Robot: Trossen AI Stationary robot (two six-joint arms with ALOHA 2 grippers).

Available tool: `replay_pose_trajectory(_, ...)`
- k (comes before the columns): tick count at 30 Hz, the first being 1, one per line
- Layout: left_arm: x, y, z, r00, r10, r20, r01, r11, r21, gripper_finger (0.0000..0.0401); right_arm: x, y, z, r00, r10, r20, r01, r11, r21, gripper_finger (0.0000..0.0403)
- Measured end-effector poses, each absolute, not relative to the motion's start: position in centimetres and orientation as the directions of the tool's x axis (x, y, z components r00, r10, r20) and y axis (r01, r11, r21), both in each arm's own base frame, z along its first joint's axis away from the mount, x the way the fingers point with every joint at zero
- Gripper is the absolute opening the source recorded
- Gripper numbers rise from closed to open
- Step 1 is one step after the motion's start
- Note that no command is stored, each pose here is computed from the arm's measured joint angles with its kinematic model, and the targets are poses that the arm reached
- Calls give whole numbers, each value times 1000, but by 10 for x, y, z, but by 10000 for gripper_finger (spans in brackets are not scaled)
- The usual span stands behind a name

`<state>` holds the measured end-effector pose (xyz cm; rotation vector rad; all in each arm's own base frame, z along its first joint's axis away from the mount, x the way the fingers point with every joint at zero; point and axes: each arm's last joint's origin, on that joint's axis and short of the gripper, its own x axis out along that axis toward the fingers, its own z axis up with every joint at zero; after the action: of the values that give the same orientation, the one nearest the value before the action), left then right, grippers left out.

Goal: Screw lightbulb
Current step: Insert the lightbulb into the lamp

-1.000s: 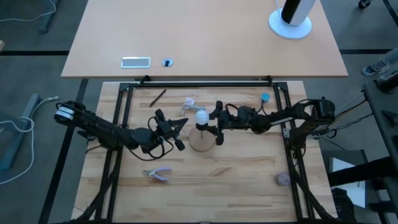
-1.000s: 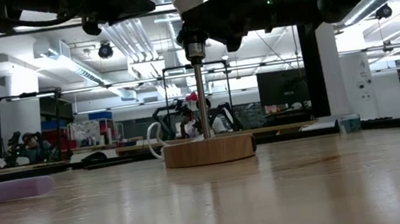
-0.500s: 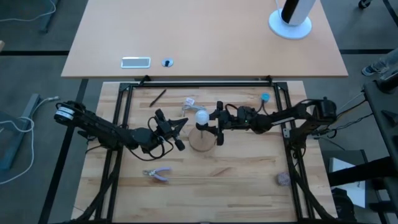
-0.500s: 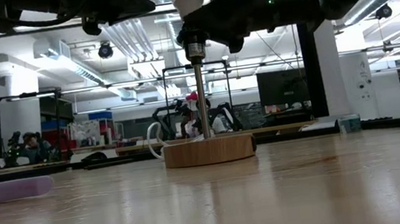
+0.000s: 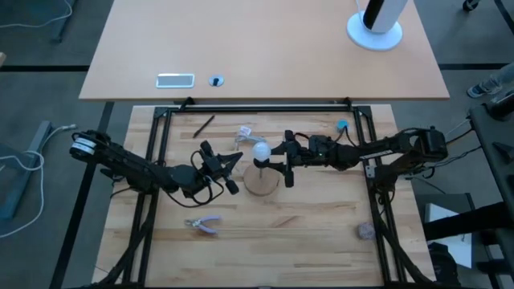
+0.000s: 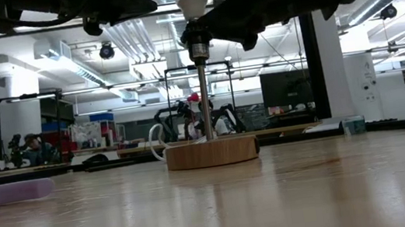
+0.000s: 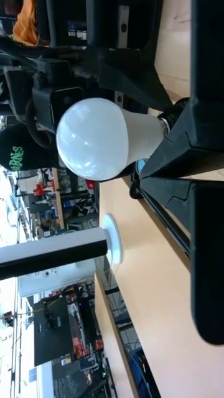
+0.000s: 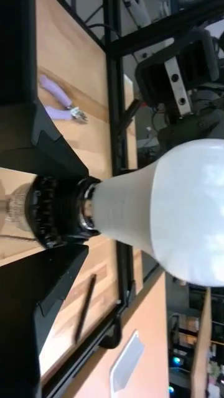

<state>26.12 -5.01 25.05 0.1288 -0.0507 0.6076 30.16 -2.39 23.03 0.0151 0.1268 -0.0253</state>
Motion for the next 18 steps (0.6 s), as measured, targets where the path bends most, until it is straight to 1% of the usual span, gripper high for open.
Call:
replay_pose_trajectory(6, 261, -50, 250, 820, 566, 85, -572, 813, 106, 0, 292, -23, 238, 988, -29, -154, 32, 999, 14, 181)
replay_pose_trajectory(12, 261, -50, 250, 820, 565, 85, -572, 814, 100, 0, 278, -22, 243, 969, -42, -243, 44, 999, 3, 181)
replay_pose_trajectory(16, 258, -54, 254, 830, 550, 94, -558, 820, 124, 0, 264, -24, 247, 936, -157, -316, 154, 987, -34, 181)
replay_pose_trajectory(18, 255, -57, 257, 836, 541, 96, -549, 824, 136, 0, 258, -25, 252, 926, -212, -313, 207, 977, -51, 181)
